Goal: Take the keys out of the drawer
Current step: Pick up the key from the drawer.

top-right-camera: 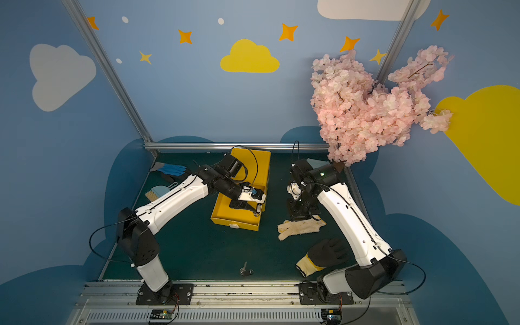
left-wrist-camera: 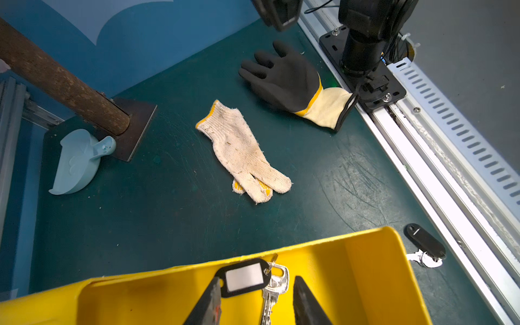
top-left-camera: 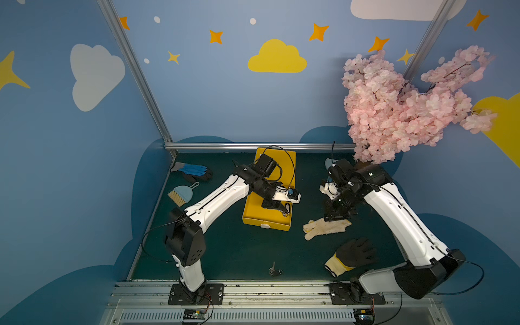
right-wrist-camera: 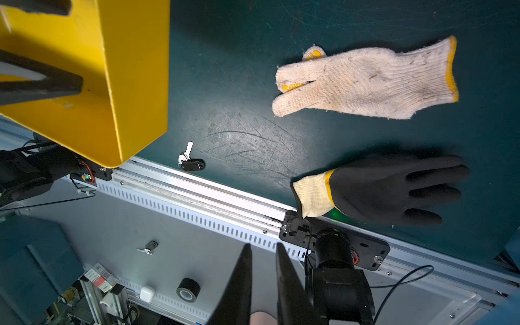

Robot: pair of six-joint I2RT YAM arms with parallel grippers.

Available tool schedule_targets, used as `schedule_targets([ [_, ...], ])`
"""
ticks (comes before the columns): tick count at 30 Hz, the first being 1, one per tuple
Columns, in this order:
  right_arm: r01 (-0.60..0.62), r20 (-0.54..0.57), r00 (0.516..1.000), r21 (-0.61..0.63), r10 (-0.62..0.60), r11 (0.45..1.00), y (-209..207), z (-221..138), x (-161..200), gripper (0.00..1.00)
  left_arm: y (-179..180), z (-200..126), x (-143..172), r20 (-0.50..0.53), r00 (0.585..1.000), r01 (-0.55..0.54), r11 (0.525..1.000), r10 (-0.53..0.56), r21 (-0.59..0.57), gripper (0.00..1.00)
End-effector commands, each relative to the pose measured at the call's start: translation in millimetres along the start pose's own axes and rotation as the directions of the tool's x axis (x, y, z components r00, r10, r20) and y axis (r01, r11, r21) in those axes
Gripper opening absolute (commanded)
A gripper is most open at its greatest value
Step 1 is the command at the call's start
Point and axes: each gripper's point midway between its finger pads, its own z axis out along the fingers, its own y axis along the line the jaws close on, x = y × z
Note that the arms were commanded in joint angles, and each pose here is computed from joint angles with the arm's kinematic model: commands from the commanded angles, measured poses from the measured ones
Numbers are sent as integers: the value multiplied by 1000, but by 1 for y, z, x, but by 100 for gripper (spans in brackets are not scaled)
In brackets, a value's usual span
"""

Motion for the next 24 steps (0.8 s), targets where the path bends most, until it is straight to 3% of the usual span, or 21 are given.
schedule_targets([
  [1, 22, 10, 1000, -10, -22, 1000, 1, -2, -6, 19, -7, 12, 8, -29, 1000, -9, 999, 10, 46, 40],
  [9, 32, 21, 999, -15, -32, 999, -3, -4, -15, 19, -4, 26, 22, -63, 998, -3, 998, 7, 63, 40],
  [18, 39, 12, 999, -13, -39, 999, -12, -2, -16, 19, -1, 39, 37, -126, 992, -5, 997, 14, 73, 33],
  [24, 37, 7, 999, -14, -37, 999, -16, -1, -17, 19, 0, 42, 35, -133, 991, -8, 998, 17, 67, 24],
])
